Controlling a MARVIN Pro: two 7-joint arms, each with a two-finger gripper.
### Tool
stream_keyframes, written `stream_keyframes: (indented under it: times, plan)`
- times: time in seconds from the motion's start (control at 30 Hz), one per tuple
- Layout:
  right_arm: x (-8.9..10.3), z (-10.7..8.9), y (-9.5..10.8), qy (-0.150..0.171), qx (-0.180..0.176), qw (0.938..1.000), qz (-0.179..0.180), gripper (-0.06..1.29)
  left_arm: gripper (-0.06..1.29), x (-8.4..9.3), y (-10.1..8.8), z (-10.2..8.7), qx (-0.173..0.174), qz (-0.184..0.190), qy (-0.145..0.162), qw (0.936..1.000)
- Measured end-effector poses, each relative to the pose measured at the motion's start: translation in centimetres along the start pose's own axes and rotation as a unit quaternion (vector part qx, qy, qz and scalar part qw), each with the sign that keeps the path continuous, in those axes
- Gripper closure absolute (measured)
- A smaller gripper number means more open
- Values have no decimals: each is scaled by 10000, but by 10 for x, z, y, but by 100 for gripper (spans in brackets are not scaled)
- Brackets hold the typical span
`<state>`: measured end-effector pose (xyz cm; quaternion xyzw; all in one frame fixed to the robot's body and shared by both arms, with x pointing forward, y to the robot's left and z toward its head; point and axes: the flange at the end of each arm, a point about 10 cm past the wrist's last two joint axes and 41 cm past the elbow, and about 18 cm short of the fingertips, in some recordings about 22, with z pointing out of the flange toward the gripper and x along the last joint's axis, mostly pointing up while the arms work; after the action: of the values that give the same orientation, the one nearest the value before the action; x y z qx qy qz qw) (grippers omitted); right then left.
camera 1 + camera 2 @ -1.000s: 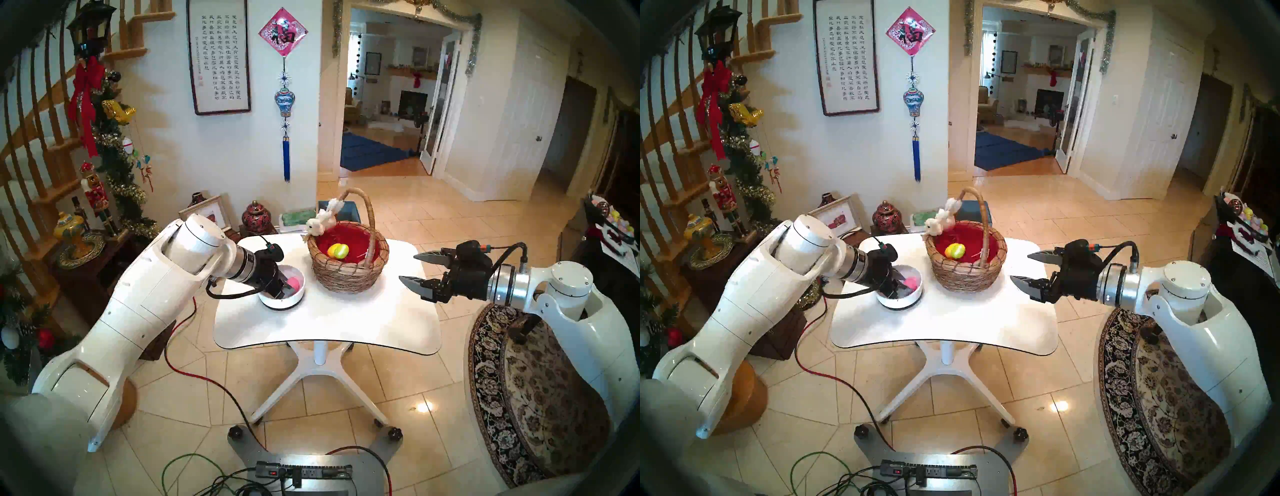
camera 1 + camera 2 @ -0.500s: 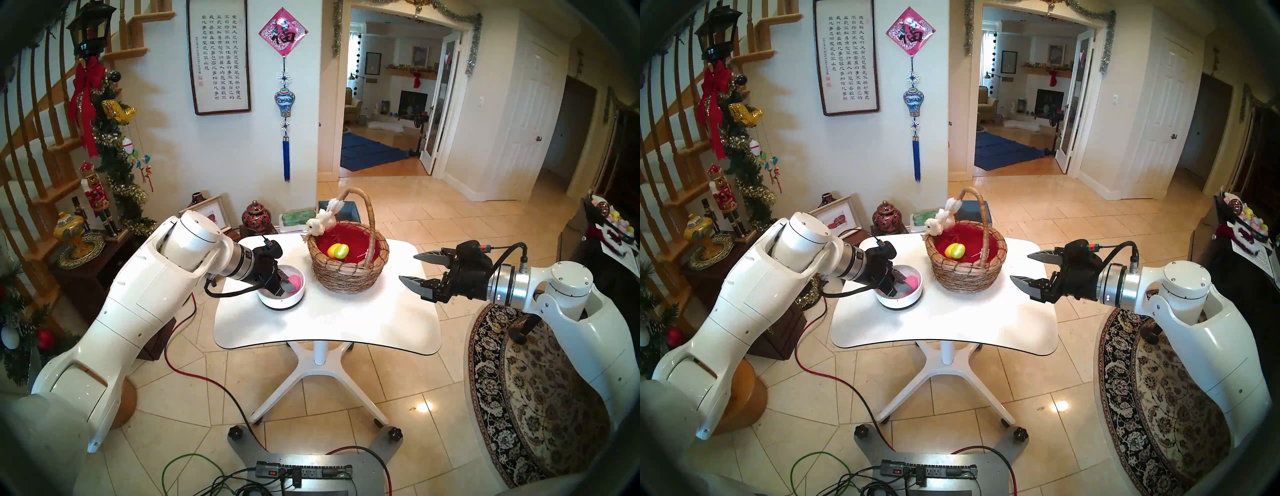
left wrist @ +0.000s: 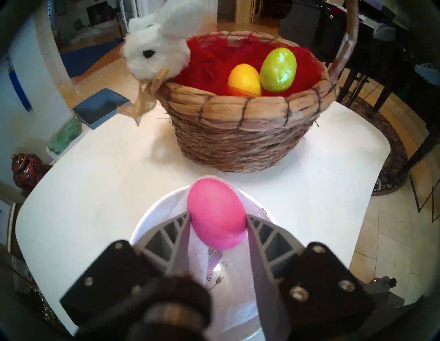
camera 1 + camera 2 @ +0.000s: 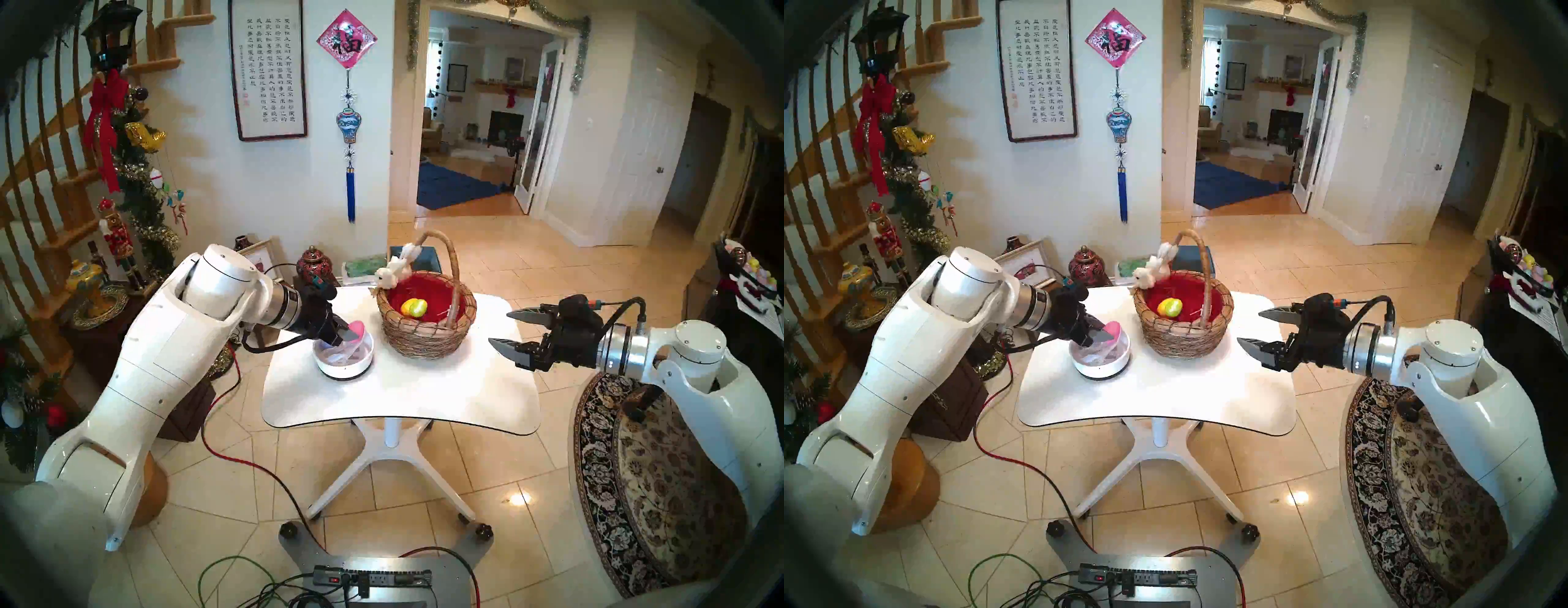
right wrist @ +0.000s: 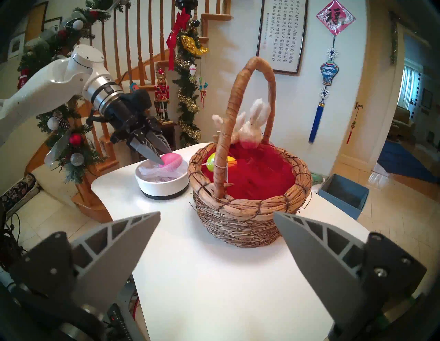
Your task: Put easter egg into basket
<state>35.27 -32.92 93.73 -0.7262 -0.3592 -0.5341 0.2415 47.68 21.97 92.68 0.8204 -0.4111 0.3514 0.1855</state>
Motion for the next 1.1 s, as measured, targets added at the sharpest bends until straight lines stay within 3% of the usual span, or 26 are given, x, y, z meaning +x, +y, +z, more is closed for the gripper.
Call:
stream_keyframes:
  times: [0.53,1.1]
  plan:
    - [0,0,0,0,0,10000,-1,-1,76,-4,2,-5,-64,120,-14,9999]
    - [0,0,0,0,-1,10000,-2,-1,72,-31,12,-6,-215,265,-230,9992]
